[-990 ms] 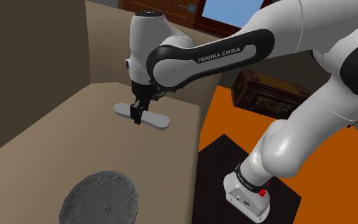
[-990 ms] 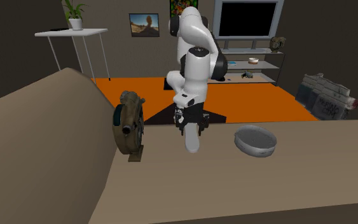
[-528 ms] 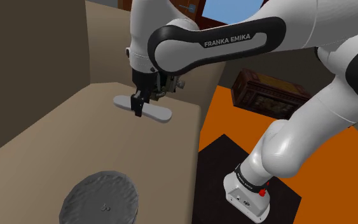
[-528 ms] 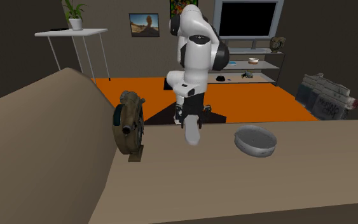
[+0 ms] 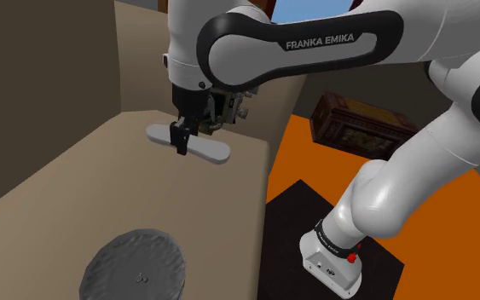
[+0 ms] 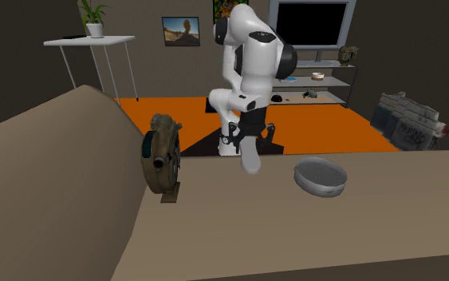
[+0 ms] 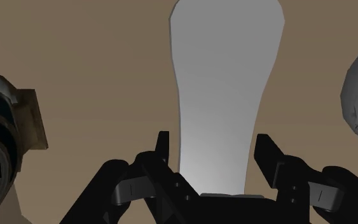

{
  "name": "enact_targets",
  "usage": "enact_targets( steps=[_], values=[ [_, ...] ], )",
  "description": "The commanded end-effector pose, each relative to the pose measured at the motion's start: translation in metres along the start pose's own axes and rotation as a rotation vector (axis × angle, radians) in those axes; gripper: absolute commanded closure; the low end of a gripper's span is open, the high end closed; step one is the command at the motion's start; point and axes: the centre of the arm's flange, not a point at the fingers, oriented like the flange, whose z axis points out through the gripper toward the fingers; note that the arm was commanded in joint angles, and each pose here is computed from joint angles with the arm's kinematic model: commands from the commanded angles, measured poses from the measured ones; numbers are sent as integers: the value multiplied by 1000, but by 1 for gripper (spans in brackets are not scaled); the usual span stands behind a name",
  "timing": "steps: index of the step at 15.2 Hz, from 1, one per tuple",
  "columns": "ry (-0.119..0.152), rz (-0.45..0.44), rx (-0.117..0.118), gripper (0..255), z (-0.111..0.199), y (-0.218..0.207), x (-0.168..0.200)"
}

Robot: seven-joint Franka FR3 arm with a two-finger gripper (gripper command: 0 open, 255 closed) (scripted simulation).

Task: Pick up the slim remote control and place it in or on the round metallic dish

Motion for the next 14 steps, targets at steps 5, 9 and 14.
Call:
enact_targets(
  steps=[5,9,14],
  values=[
    [0,1,0,255,-5,-77,-8],
    [0,1,0,255,-8,-129,-13],
    [0,1,0,255,-12,-195,-19]
  ],
)
